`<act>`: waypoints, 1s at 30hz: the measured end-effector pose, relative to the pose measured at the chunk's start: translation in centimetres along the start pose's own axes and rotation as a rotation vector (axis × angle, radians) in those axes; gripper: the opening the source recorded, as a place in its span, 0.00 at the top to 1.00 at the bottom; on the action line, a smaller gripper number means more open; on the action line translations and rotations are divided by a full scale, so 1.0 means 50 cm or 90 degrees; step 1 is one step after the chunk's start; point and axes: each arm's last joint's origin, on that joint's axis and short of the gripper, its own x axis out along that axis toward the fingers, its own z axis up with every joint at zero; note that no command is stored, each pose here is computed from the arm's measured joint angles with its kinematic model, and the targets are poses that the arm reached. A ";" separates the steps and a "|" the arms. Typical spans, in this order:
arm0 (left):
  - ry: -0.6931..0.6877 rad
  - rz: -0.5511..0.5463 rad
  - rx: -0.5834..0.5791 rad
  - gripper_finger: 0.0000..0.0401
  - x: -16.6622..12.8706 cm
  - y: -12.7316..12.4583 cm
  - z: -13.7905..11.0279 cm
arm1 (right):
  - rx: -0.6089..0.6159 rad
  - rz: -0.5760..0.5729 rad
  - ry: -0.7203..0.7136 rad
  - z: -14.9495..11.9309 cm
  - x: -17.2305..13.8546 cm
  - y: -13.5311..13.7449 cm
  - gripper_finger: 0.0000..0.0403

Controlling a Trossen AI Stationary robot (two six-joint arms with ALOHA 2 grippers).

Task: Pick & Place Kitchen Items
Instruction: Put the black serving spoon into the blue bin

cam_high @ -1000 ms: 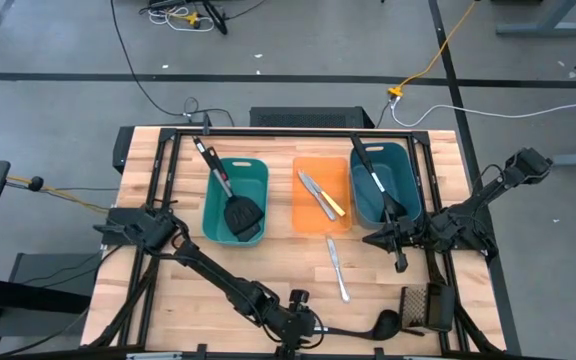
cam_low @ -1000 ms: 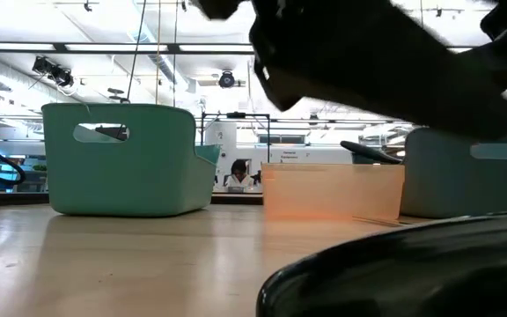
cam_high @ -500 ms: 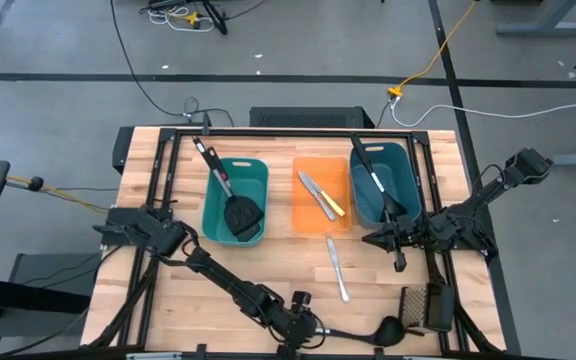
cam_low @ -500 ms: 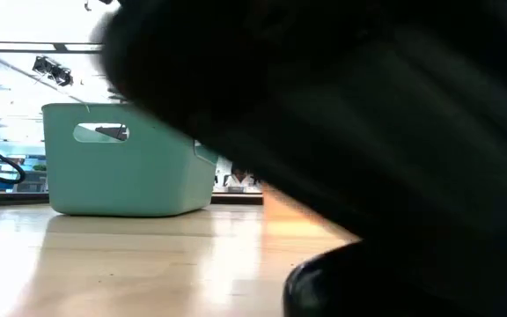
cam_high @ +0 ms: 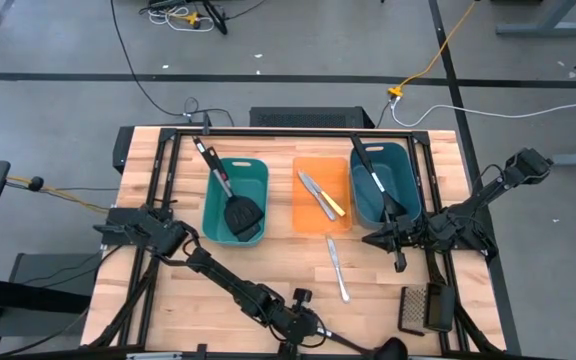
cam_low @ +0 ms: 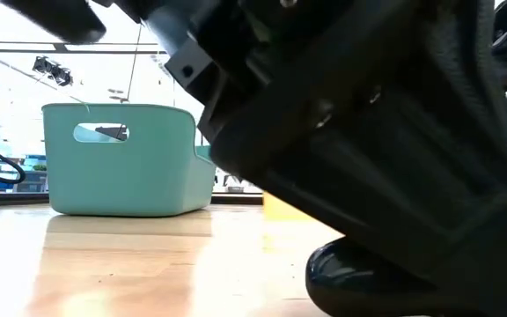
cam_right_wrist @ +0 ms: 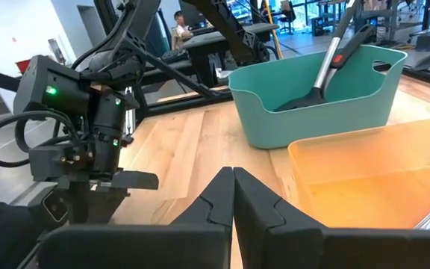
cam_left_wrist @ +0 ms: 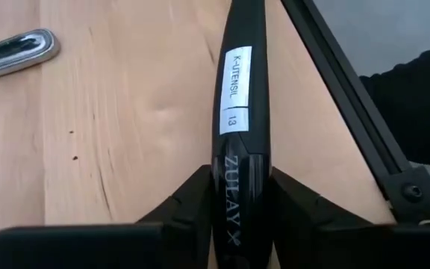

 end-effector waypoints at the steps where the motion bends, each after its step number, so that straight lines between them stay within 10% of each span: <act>1: 0.000 0.000 0.002 0.74 0.000 0.000 0.000 | 0.001 0.000 0.000 0.000 0.000 0.000 0.98; 13: 0.033 0.057 0.028 0.74 -0.058 0.002 0.018 | 0.007 0.002 -0.007 0.002 0.000 0.001 0.98; 30: 0.014 0.124 0.106 0.74 -0.438 -0.017 0.107 | 0.006 0.003 -0.009 0.003 0.000 0.001 0.98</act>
